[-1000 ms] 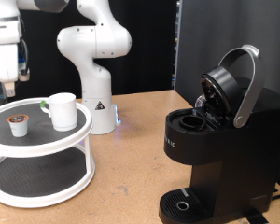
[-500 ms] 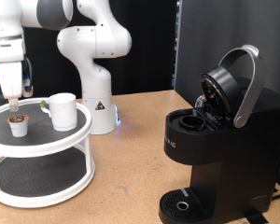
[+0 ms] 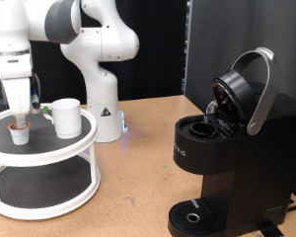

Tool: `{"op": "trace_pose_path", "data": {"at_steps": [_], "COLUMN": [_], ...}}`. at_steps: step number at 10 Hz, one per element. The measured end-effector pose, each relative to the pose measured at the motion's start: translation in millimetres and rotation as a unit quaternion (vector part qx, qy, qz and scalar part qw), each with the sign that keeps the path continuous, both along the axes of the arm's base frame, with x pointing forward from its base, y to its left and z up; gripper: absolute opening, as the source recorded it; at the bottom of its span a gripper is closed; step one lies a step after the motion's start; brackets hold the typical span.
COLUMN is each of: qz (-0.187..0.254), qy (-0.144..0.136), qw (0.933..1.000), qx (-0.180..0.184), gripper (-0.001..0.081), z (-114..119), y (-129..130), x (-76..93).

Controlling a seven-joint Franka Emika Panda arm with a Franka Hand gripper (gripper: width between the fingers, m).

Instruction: Make a cup of coffee with the keurig machine

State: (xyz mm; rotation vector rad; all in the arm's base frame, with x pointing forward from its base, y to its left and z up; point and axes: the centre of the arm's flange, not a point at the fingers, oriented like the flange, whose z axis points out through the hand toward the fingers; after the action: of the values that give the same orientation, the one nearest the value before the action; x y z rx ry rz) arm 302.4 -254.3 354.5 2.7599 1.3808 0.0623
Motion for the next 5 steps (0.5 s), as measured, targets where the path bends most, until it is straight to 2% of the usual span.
{"op": "trace_pose_path", "data": {"at_steps": [5], "qz": [0.0], "qy": [-0.002], "qw": [1.0], "qx": [-0.001], "gripper": [0.0807], "z": [-18.0], "y": [4.6], "x": [-5.3]}}
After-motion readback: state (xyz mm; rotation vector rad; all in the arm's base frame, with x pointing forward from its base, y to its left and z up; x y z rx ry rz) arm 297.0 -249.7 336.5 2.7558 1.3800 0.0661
